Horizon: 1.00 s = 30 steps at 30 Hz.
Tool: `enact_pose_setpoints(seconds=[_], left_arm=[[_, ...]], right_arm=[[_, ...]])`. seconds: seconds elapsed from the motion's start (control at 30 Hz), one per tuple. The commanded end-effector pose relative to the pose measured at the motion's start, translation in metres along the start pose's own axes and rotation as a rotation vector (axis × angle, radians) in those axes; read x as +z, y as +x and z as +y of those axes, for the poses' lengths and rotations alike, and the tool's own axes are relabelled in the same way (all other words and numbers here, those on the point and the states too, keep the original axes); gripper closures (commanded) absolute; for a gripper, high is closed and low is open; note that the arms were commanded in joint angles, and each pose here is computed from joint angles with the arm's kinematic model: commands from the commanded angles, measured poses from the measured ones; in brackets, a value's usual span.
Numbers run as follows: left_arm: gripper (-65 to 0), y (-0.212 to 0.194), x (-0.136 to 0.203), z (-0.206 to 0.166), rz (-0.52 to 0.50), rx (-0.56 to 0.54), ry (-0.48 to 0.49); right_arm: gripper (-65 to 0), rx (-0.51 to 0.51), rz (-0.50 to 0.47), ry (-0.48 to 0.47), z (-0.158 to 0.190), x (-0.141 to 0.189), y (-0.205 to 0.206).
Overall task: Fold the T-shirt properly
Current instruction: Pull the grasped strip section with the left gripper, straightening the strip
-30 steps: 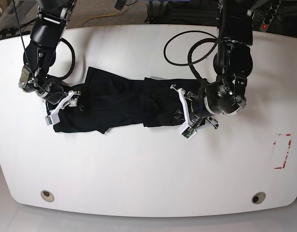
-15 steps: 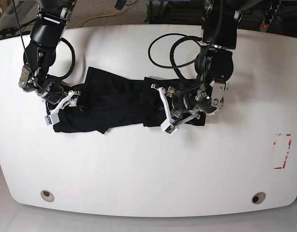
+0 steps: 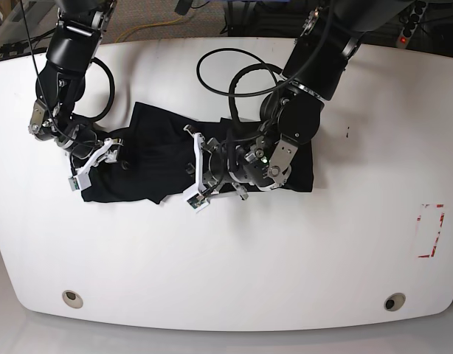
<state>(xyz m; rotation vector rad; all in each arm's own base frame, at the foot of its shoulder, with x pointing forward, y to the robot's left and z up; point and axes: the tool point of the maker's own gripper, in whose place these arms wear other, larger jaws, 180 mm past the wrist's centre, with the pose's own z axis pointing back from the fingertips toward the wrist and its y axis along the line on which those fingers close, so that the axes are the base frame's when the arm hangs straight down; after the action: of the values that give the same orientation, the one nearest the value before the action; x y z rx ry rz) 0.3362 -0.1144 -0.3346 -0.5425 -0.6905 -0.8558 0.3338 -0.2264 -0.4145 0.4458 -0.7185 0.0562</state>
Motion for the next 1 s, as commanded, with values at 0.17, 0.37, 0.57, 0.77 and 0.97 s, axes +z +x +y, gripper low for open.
enact_pose_setpoints(seconds=[0.17,0.37,0.57,0.77,0.97], left_arm=[[0.0,0.057,0.071,0.031,-0.231,-0.087,0.143],[-3.6,-0.003,0.109,0.088,-0.158,0.014,0.286],[-13.6,-0.057,0.134,0.106,-0.106,0.062,0.292],[-11.7,-0.085,0.133,0.104,-0.058,0.094,0.295],[-11.7,-0.117,0.124,0.105,0.012,0.144,0.264]], right_arm=[[-50.1,0.014,0.071,-0.028,-0.007,0.003,-0.007],[-50.6,-0.018,0.000,0.029,0.003,0.004,0.014],[-50.4,-0.036,-0.046,0.087,0.014,0.005,0.036],[-50.6,-0.007,-0.104,0.104,0.016,0.023,0.064],[-50.9,0.000,-0.195,0.102,0.010,0.047,0.095]])
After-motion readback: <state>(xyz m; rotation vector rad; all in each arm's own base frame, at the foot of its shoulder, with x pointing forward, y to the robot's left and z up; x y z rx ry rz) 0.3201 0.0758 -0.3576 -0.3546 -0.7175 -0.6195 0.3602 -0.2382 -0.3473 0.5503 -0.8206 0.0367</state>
